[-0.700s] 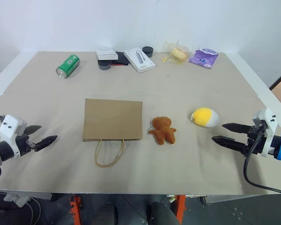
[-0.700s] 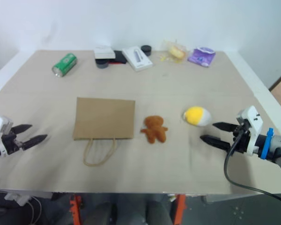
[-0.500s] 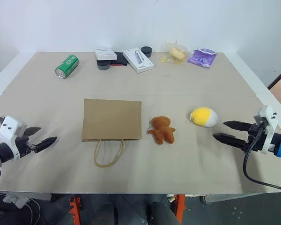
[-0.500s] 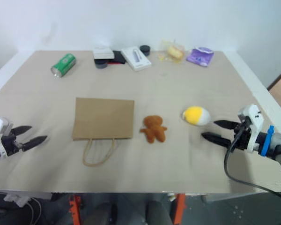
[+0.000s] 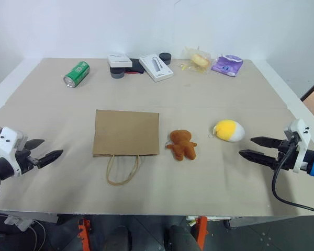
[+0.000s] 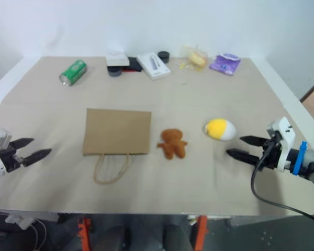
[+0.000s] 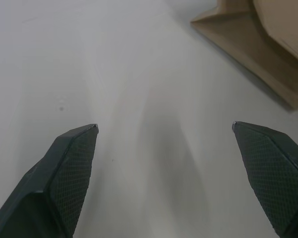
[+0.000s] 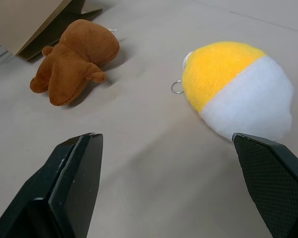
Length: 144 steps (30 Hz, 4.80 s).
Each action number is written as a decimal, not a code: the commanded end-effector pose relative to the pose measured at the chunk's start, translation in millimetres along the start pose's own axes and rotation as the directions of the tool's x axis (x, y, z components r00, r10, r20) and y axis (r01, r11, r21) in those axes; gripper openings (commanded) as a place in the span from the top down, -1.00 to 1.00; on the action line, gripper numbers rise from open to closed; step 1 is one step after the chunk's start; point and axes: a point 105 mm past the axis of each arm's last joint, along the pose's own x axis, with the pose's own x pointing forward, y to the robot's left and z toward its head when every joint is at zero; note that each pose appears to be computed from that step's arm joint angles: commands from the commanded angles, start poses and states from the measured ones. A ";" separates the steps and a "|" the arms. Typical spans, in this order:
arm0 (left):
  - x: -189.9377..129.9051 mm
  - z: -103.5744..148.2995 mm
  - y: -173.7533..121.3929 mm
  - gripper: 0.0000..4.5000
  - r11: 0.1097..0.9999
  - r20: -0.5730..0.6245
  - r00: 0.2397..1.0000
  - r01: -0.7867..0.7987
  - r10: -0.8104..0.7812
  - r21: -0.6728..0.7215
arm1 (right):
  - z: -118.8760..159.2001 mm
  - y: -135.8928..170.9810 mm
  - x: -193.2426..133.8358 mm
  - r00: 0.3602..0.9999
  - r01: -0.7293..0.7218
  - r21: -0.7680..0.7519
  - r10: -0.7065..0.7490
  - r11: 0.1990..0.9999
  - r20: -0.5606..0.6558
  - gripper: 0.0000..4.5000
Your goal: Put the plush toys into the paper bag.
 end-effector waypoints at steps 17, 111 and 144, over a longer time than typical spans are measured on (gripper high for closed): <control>16.3 50.7 -98.1 -0.98 0.574 0.235 0.837 0.110 -0.493 0.812 | 97.7 150.0 26.2 0.829 -0.478 -0.401 0.552 0.781 0.086 -0.99; 50.3 115.3 -173.0 1.00 0.837 0.565 0.693 0.102 -0.448 0.538 | 57.2 189.3 220.9 0.914 -0.136 -0.040 0.141 0.990 0.379 0.99; 30.3 165.8 -157.9 1.00 0.918 0.770 0.594 -0.126 -0.233 0.375 | 49.7 189.7 230.2 0.951 -0.109 -0.048 0.119 0.993 0.285 0.99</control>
